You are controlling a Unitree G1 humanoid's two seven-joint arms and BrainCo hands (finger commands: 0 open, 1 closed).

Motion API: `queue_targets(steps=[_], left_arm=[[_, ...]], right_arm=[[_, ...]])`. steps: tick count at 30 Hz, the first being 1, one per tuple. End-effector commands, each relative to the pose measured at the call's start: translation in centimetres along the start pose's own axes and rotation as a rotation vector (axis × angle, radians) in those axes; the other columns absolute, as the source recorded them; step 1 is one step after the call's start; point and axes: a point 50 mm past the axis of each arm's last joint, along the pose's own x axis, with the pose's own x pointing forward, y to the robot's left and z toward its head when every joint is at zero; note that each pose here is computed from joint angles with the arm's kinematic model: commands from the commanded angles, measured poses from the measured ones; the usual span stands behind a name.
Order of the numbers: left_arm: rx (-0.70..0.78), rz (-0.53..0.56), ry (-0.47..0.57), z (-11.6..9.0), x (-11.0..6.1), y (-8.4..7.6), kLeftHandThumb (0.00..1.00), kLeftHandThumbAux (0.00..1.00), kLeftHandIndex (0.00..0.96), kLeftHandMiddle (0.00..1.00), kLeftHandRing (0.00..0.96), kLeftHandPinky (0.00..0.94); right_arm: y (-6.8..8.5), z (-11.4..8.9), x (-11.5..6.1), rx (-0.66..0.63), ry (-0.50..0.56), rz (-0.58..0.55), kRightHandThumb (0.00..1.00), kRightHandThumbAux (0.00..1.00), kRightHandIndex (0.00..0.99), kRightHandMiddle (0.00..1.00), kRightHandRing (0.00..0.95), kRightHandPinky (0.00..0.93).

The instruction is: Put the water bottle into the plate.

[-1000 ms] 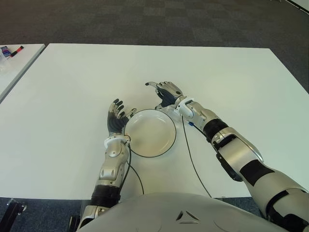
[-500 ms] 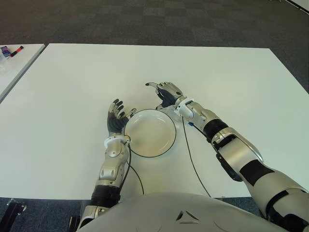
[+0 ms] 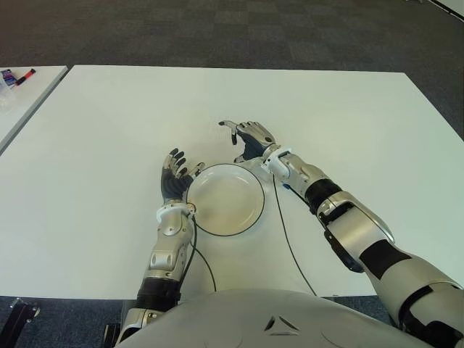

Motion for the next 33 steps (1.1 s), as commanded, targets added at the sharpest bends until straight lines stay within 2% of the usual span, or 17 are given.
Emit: queue_targets(steps=[1,6,14,17,23,30,33], left_arm=[[-0.065,-0.005,0.047,-0.6,-0.5,-1.4,0.081,0.897,0.148,0.174,0.156,0.169],[-0.063,-0.004,0.049,-0.6,-0.5,-1.4,0.075,0.893,0.145,0.169,0.151,0.167],[-0.06,-0.002,0.049,-0.6,-0.5,-1.3,0.063,0.897,0.14,0.165,0.146,0.171],[-0.06,-0.003,0.049,-0.5,-0.4,-1.3,0.064,0.902,0.14,0.166,0.149,0.172],[-0.057,-0.006,0.049,-0.5,-0.4,-1.2,0.067,0.902,0.137,0.165,0.148,0.167],[-0.054,-0.014,0.047,-0.6,-0.4,-1.2,0.061,0.897,0.133,0.158,0.143,0.165],[-0.053,-0.014,0.049,-0.6,-0.3,-1.2,0.057,0.897,0.132,0.157,0.142,0.165]], right_arm=[[0.4,-0.3,-0.3,0.01,0.026,0.005,0.623,0.997,0.055,0.065,0.811,0.858],[0.4,-0.5,-0.3,0.023,0.047,-0.004,0.637,0.998,0.012,0.018,0.797,0.835],[0.6,-1.1,-0.7,0.055,0.098,-0.028,0.566,0.998,0.0,0.0,0.704,0.684],[0.7,-1.5,-1.1,0.053,0.109,-0.047,0.615,0.998,0.0,0.0,0.622,0.631],[0.8,-1.8,-1.4,0.046,0.115,-0.067,0.659,0.998,0.0,0.0,0.564,0.595],[0.9,-2.2,-1.9,0.029,0.126,-0.087,0.667,0.998,0.0,0.0,0.49,0.534],[1.0,-2.4,-2.1,0.018,0.133,-0.093,0.638,0.998,0.0,0.0,0.444,0.489]])
